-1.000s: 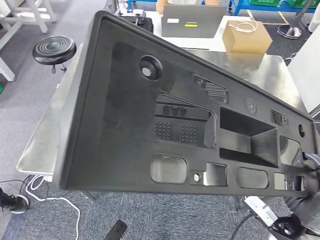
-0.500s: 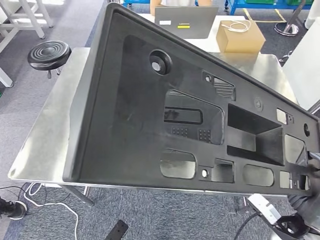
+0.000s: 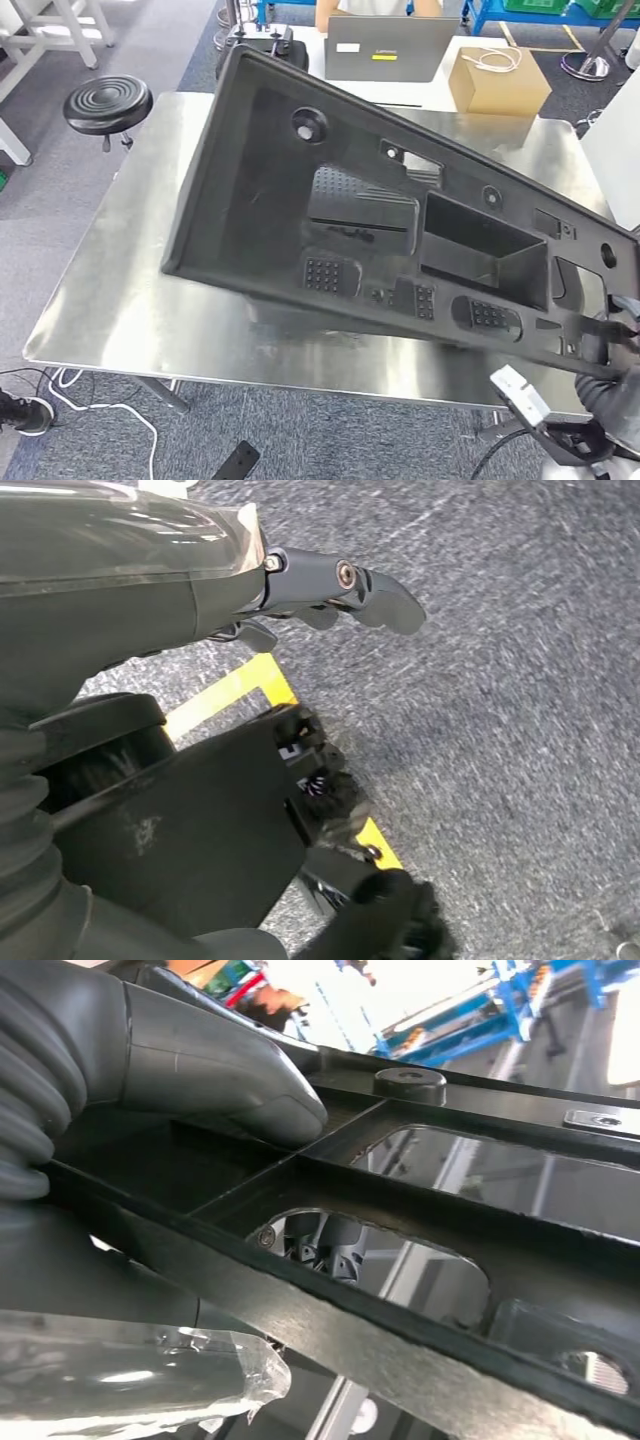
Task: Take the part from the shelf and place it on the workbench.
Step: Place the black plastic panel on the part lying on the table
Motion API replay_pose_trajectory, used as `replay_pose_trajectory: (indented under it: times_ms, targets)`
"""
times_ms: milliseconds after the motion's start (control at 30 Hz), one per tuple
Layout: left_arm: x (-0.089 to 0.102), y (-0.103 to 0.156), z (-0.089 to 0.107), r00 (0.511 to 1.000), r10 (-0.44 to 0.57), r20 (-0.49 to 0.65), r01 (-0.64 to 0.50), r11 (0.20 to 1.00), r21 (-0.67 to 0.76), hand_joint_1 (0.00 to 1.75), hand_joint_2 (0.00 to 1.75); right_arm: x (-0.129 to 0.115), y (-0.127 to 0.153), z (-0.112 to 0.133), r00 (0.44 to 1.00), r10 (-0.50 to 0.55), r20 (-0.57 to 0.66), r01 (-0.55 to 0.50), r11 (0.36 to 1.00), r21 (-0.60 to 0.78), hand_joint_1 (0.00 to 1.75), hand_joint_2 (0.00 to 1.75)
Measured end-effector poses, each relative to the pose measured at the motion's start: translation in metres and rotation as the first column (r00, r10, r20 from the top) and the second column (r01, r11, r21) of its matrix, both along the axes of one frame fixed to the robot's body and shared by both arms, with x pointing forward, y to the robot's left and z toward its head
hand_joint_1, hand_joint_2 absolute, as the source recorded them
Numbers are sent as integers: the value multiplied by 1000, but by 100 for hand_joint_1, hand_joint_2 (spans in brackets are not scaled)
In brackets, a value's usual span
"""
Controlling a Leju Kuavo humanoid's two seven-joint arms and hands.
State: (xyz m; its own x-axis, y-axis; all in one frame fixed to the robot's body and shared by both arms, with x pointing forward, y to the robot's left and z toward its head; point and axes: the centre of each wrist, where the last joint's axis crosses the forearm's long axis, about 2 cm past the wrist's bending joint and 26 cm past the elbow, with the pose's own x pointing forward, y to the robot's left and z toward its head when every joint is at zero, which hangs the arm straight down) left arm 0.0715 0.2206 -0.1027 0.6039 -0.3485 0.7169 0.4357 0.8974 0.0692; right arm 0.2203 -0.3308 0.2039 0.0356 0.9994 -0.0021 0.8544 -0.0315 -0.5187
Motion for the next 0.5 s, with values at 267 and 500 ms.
replay_pose_trajectory:
  times_ms: [267, 500]
  targets:
    - [2, 0, 0, 1000, -18, -2, 18, 1000, 2, 0, 175, 23, 6, -4, 997, -40, -62, 39, 999, -15, 175, 175]
    - [3, 0, 0, 1000, -13, -16, 14, 999, 33, 0, 175, 32, 19, -6, 997, -18, -76, 17, 1000, -16, 175, 175]
